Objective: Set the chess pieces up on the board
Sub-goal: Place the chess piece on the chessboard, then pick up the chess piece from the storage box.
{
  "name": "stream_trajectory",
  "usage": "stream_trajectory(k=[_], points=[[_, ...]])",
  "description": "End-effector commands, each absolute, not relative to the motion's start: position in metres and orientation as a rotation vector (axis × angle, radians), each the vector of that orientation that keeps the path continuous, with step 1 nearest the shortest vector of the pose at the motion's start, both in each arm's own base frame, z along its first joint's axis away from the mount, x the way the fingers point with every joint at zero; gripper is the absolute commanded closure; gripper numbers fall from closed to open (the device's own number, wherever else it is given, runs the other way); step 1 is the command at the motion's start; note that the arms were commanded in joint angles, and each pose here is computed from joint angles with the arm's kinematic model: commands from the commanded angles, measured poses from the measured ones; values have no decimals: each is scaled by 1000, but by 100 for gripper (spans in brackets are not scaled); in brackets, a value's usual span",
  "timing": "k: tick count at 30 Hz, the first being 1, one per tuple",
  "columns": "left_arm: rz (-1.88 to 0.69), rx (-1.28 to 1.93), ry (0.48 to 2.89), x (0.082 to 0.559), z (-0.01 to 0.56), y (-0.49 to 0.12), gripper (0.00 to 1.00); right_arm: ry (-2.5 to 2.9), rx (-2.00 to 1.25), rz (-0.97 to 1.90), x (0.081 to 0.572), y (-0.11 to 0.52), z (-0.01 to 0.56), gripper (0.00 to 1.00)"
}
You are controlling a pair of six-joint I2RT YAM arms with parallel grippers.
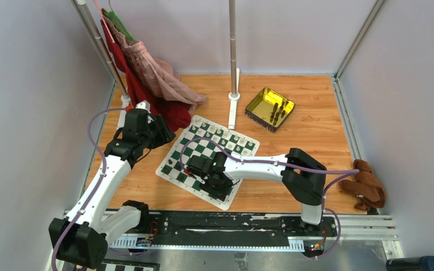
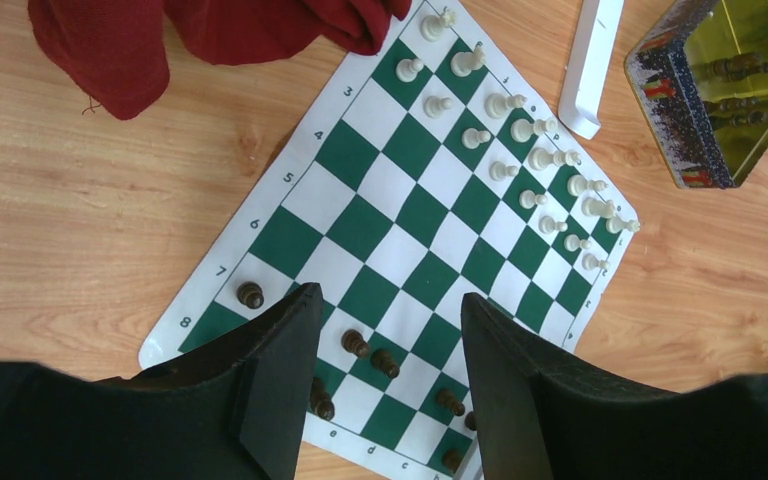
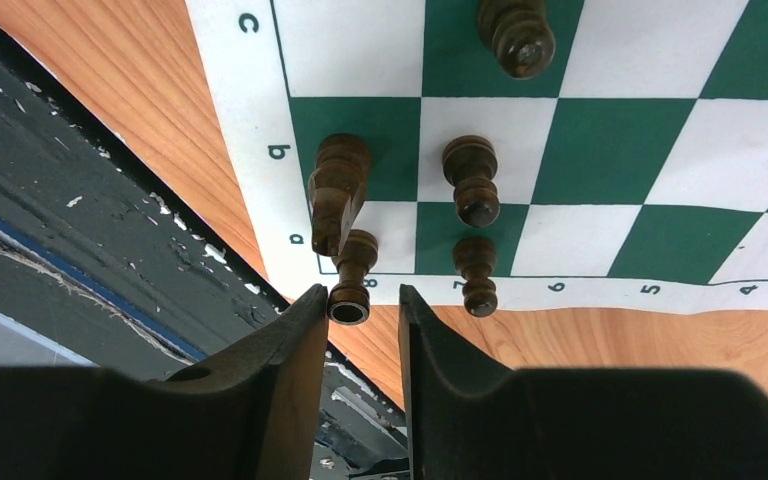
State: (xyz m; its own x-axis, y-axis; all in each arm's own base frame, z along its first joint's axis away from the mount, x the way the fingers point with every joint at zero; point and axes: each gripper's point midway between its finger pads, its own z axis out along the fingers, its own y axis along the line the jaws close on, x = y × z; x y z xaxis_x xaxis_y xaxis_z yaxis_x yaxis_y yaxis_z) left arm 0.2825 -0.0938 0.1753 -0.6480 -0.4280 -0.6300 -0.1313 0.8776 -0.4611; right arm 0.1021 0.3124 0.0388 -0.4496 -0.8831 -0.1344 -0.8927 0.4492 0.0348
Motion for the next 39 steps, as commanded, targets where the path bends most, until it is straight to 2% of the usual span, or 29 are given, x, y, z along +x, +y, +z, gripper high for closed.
stream_trajectory(k=[1, 9, 14, 22, 28, 34, 39], points=[[-467, -398, 2214, 290, 188, -89, 41, 2577, -1612, 137, 107, 312, 39, 62], [-466, -400, 2204, 291, 191, -89, 40, 2546, -1622, 151, 111, 318, 51, 62], [-464, -396, 2197, 292, 195, -89, 40, 2500, -1601, 184, 117, 328, 77, 62], [-449, -393, 2179, 292, 204, -86, 30, 2356, -1440, 179, 151, 348, 141, 62], [-449, -372, 2163, 295, 212, -86, 18, 2296, -1126, 70, 217, 328, 181, 61], [-454, -339, 2156, 299, 220, -88, 1, 2318, -701, -25, 305, 272, 193, 61], [-440, -310, 2157, 301, 224, -88, 0, 2312, -408, -75, 366, 223, 190, 55]])
